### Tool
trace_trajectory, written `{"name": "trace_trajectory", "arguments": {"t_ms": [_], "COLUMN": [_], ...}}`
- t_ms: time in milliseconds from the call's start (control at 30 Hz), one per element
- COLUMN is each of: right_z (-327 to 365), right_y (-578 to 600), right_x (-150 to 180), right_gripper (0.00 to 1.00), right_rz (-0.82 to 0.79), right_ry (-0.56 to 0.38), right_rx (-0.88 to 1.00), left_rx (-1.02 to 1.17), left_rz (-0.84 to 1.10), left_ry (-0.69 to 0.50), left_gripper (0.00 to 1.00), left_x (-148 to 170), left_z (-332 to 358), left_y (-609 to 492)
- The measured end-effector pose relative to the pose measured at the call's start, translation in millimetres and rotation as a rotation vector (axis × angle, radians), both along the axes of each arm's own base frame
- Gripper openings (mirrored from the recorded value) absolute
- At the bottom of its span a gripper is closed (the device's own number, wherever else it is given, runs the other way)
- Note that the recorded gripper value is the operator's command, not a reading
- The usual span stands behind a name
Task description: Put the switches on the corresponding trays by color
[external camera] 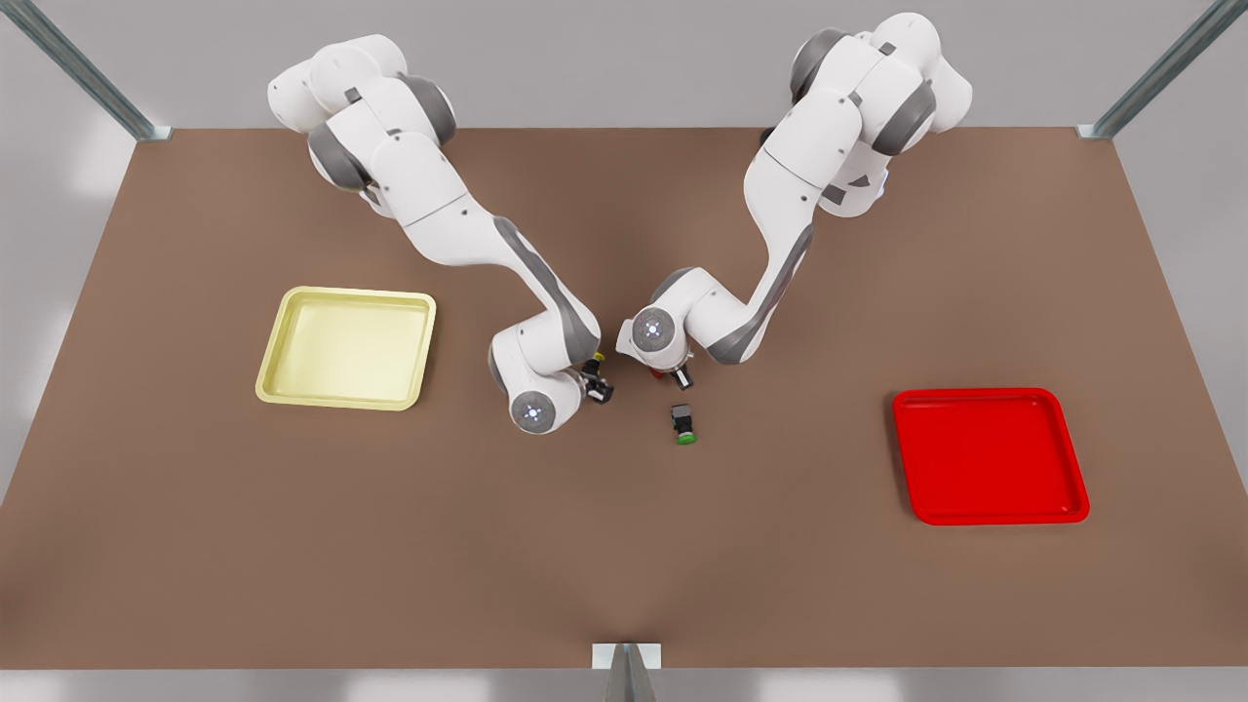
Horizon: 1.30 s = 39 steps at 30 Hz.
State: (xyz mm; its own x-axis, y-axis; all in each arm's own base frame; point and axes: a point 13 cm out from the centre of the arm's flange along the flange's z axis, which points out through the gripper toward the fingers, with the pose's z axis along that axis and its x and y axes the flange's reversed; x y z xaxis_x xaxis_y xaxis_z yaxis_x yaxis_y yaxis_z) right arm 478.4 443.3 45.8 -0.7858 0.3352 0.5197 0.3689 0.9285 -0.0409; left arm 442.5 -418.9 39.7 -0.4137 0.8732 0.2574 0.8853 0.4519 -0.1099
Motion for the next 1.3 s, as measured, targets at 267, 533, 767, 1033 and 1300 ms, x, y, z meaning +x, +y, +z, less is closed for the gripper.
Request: {"name": "trace_trajectory", "arguments": {"t_ms": [267,533,767,1033,1300], "right_z": [-3.4,-1.1,6.3,66.1,130.2], "right_y": [4.8,7.4,6.4,-91.5,-425.7], "right_x": [-6.1,-4.3,-3.0,59.2,62.5], "right_gripper": [0.77,0.44,0.44,0.44,0.44], "right_rz": [0.065,0.099,0.119,0.064,0.135], "right_ry": [-0.002,-0.013,-0.012,-0.013,0.102], "right_rx": [0.031,0.058,0.077,0.055,-0.326], "left_rx": [-0.003,0.004,0.007,0.127,0.245], "left_rz": [0.002,0.017,0.037,0.209,0.489], "left_ry": [0.010,0.019,0.008,-0.011,-0.032], "left_gripper": [0.69,0.54,0.48,0.50,0.50], "left_x": [-7.0,-11.3,-7.9,44.4,133.0], "left_z": [0.1,-3.8,0.2,135.4,133.7], "left_y": [-5.4,-5.7,-7.1,142.1,382.4]}}
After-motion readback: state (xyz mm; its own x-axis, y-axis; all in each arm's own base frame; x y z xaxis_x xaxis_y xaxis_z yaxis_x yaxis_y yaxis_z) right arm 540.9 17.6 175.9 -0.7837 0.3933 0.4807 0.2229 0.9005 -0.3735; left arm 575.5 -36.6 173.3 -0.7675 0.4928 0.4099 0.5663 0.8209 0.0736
